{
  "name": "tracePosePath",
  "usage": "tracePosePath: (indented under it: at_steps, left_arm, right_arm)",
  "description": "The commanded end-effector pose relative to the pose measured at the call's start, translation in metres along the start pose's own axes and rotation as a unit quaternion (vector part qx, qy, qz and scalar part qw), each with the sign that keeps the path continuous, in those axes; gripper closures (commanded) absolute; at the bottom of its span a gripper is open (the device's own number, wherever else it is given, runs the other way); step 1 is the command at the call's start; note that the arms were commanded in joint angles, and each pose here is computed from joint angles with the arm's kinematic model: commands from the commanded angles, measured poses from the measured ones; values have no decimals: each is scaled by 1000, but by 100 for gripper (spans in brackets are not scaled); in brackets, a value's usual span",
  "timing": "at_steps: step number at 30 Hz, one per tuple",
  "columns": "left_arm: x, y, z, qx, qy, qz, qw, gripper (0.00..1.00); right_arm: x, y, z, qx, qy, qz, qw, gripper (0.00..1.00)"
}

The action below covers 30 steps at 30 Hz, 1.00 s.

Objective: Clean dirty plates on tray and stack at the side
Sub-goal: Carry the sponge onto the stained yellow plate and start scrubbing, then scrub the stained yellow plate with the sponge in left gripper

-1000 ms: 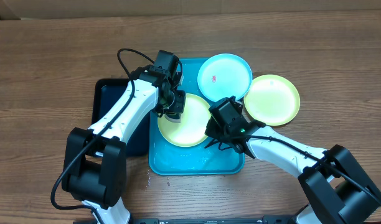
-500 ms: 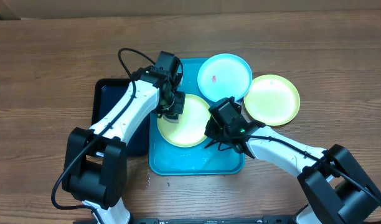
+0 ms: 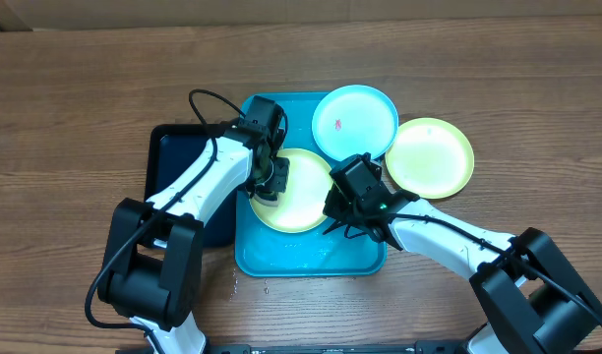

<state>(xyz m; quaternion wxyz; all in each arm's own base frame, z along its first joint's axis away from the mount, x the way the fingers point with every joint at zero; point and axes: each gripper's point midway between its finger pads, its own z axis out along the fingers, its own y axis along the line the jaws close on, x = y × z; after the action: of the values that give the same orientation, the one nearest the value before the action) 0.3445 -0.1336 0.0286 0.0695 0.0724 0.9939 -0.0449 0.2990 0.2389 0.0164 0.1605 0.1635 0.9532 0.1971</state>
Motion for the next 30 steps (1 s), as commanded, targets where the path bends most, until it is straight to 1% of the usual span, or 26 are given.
tracePosePath:
  at_steps: [1,3,7,8,10,19,24,26,28,29,30]
  left_arm:
    - [2,2,8,-11,0,13,1000,96]
    - [0,1,8,-10,-4,13,1000,96]
    - [-2,1,8,-9,-9,13,1000,96]
    - [-3,1,8,-9,-10,13,1000,96]
    - [-2,1,8,-9,-9,13,1000,96]
    - [5,3,15,-11,-1,4,1000,96]
    - [19,5,32,-10,17,-12,1000,96]
    - [25,-2,39,11,30,-12,999,95]
    - [31,-17,45,54,47,-14,997,96]
    - [34,-37,45,114,59,-4,992,96]
    - [35,-49,42,152,62,5,986,96]
  right_arm:
    - [-5,4,0,-1,-8,-2,1000,91]
    - [-5,3,1,1,-8,-2,1000,85]
    - [-4,1,5,4,-7,-2,1000,85]
    - [-4,0,7,5,-6,-2,1000,86]
    - [-3,0,8,6,-6,-2,1000,96]
    - [-3,1,8,4,-5,-2,1000,96]
    - [-3,1,8,4,-5,-2,1000,96]
    - [-3,1,8,4,-5,-2,1000,96]
    - [-4,2,8,2,-6,-2,1000,96]
    - [-4,2,8,2,-6,-2,1000,96]
    - [-4,2,8,2,-6,-2,1000,96]
